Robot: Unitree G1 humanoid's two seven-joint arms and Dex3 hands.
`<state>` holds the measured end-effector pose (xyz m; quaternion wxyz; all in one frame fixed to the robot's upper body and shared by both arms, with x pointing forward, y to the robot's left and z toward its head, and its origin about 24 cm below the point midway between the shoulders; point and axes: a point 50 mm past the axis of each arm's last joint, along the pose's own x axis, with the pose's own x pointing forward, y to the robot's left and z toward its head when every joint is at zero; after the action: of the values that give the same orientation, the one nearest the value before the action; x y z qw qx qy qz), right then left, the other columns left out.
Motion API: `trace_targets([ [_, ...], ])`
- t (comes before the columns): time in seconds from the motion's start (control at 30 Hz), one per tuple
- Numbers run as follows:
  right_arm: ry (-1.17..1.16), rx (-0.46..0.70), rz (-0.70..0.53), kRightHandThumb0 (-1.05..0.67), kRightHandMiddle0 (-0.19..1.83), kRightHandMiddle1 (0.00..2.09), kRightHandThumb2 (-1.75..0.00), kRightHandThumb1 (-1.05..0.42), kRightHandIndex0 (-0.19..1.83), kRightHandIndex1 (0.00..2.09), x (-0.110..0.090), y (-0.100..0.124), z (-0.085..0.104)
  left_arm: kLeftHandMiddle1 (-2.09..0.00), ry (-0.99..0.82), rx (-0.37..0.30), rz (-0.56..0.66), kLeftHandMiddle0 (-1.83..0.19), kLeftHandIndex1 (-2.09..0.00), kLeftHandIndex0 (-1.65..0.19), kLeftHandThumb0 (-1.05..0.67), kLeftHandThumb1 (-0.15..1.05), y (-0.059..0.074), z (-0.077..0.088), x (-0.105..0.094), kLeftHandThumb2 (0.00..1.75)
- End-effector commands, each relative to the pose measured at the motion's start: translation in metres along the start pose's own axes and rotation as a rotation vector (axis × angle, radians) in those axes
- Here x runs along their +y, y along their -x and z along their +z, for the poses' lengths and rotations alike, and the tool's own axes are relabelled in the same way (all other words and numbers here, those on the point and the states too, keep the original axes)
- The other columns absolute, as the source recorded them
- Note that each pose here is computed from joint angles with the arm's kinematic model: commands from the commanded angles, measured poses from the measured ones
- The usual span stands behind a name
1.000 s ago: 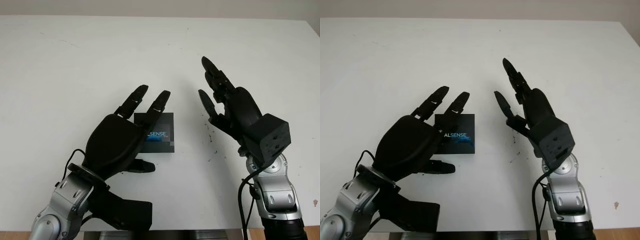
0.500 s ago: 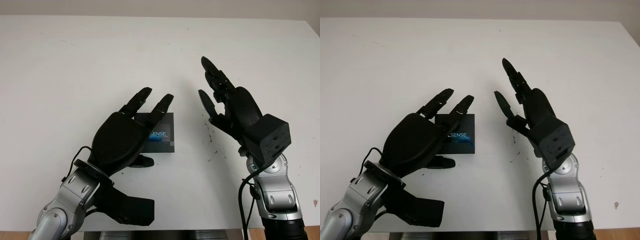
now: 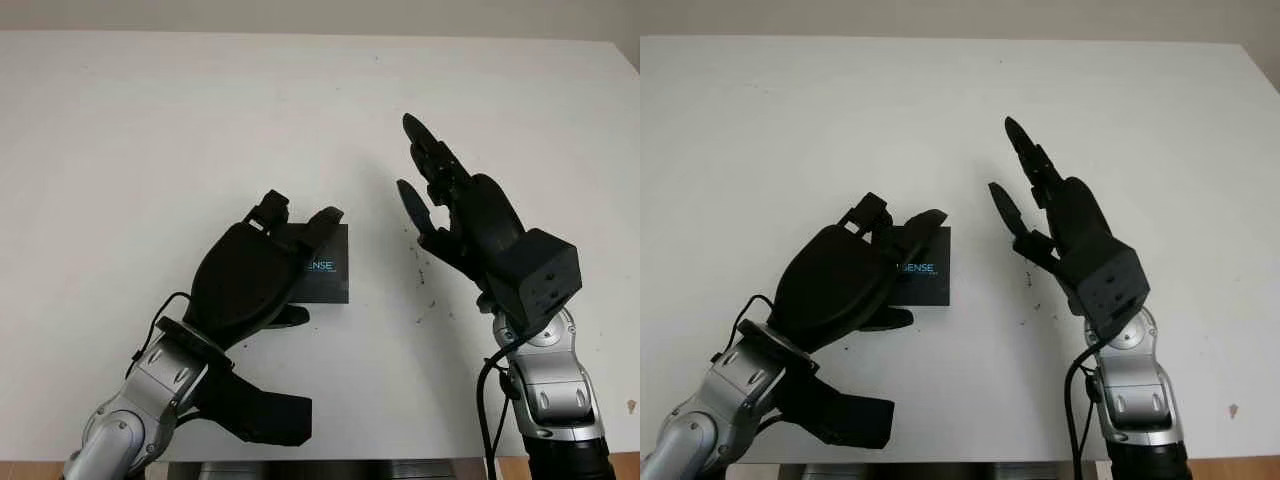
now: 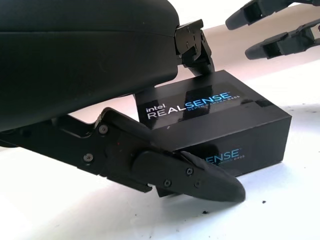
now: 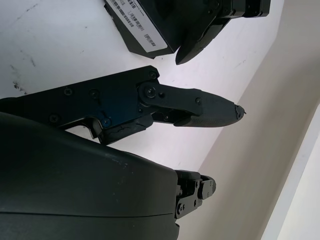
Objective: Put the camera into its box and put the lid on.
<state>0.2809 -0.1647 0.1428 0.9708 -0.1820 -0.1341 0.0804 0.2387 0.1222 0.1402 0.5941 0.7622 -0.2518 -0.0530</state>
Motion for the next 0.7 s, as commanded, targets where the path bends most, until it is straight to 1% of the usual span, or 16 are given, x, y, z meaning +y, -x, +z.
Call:
trace_targets([
  [0.0, 0.001, -0.015, -0.011, -0.69, 0.12, 0.08, -0.52, -1.05, 0.07, 0.06, -0.0016, 0.0033, 0.0025, -2.09, 0.008, -0.005, 0.018, 0.19, -1.43, 0.19, -0.44, 1.05, -0.0010, 0.0014, 0.0020, 0.38],
  [0.1, -0.004, -0.010, -0.012, -0.69, 0.12, 0.09, -0.52, -1.05, 0.07, 0.06, -0.0013, 0.0035, 0.0020, -2.09, -0.011, -0.010, 0.012, 0.18, -1.46, 0.19, -0.42, 1.05, -0.0014, 0.0027, 0.0021, 0.50],
  [0.17, -0.003, -0.009, -0.011, -0.69, 0.12, 0.08, -0.52, -1.05, 0.07, 0.06, -0.0012, 0.0038, 0.0020, -2.09, -0.004, -0.008, 0.025, 0.17, -1.58, 0.19, -0.38, 1.05, -0.0019, 0.0035, 0.0025, 0.52],
  [0.27, -0.002, -0.013, -0.013, -0.68, 0.12, 0.09, -0.52, -1.05, 0.07, 0.05, -0.0009, 0.0040, 0.0018, -2.09, -0.020, -0.010, 0.048, 0.14, -1.62, 0.19, -0.35, 1.05, -0.0034, 0.0046, 0.0030, 0.55],
  [0.3, -0.004, -0.013, -0.013, -0.68, 0.12, 0.09, -0.52, -1.05, 0.07, 0.06, -0.0008, 0.0040, 0.0019, -2.09, 0.005, -0.002, 0.065, 0.15, -1.62, 0.19, -0.34, 1.05, -0.0037, 0.0049, 0.0030, 0.55],
  [0.33, -0.004, -0.012, -0.013, -0.69, 0.12, 0.09, -0.52, -1.05, 0.07, 0.05, -0.0008, 0.0040, 0.0017, -2.09, 0.022, 0.002, 0.074, 0.13, -1.69, 0.19, -0.35, 1.05, -0.0040, 0.0051, 0.0032, 0.55],
  [0.37, -0.001, -0.011, -0.015, -0.69, 0.12, 0.09, -0.52, -1.05, 0.07, 0.05, -0.0008, 0.0041, 0.0016, -2.09, 0.035, 0.003, 0.076, 0.14, -1.82, 0.19, -0.34, 1.05, -0.0042, 0.0052, 0.0034, 0.57],
  [0.4, -0.001, -0.007, -0.016, -0.69, 0.12, 0.09, -0.52, -1.05, 0.07, 0.06, -0.0007, 0.0040, 0.0013, -2.09, 0.040, 0.001, 0.079, 0.16, -1.88, 0.19, -0.34, 1.05, -0.0047, 0.0052, 0.0041, 0.58],
  [0.47, -0.001, -0.007, -0.019, -0.70, 0.13, 0.09, -0.52, -1.05, 0.07, 0.06, -0.0007, 0.0036, 0.0010, -2.09, 0.040, -0.009, 0.086, 0.14, -2.04, 0.19, -0.33, 1.05, -0.0054, 0.0049, 0.0054, 0.60],
  [0.57, 0.010, -0.013, -0.015, -0.69, 0.12, 0.08, -0.53, -1.05, 0.07, 0.06, -0.0005, 0.0031, 0.0011, -2.09, 0.095, -0.015, 0.109, 0.09, -2.09, 0.19, -0.31, 1.05, -0.0063, 0.0035, 0.0075, 0.58],
  [0.67, 0.002, -0.017, -0.012, -0.69, 0.11, 0.08, -0.54, -1.05, 0.07, 0.05, -0.0005, 0.0026, 0.0010, -2.09, 0.167, -0.009, 0.129, -0.04, -2.09, 0.19, -0.31, 1.05, -0.0086, -0.0003, 0.0110, 0.57],
])
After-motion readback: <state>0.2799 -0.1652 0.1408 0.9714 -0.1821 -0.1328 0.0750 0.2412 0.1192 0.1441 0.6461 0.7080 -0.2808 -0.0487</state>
